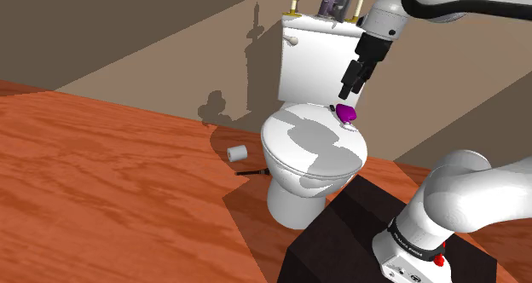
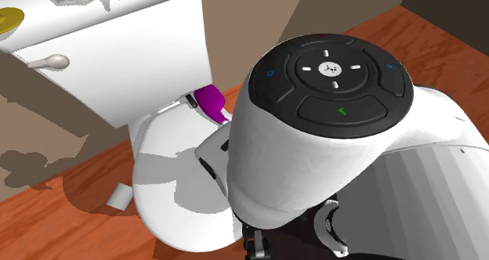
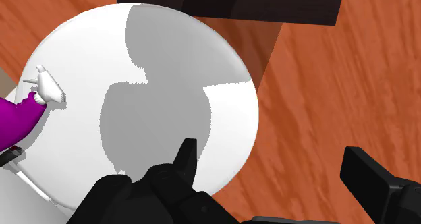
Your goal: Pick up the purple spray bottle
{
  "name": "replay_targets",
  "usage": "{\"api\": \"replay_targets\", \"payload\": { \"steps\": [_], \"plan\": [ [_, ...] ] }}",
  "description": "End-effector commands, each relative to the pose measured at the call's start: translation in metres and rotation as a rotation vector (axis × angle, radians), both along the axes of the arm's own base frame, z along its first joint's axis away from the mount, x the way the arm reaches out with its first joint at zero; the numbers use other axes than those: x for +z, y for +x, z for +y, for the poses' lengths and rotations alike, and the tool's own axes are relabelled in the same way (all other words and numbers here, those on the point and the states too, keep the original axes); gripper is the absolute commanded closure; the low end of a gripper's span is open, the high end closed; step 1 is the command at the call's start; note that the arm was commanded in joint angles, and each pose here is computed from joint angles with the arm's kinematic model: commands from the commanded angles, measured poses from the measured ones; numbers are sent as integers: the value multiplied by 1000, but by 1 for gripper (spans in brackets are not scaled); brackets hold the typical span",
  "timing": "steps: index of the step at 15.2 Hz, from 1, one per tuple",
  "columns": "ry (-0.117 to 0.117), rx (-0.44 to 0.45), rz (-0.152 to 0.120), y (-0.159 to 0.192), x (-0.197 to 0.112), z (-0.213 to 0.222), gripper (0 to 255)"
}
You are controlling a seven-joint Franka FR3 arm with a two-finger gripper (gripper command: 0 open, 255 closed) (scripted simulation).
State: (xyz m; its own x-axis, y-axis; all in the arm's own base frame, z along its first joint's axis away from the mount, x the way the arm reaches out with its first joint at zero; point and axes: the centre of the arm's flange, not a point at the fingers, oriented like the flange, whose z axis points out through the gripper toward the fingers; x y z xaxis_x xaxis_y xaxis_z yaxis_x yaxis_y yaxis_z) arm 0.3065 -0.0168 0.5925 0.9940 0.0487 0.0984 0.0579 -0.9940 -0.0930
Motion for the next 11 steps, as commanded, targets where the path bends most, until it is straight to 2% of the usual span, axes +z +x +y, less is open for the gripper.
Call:
{"api": "replay_targets", "payload": {
  "steps": [1,11],
  "plan": [
    [0,0,0,0,0,0,0],
    [16,6,13,24,-73,-110,0]
  ]
}}
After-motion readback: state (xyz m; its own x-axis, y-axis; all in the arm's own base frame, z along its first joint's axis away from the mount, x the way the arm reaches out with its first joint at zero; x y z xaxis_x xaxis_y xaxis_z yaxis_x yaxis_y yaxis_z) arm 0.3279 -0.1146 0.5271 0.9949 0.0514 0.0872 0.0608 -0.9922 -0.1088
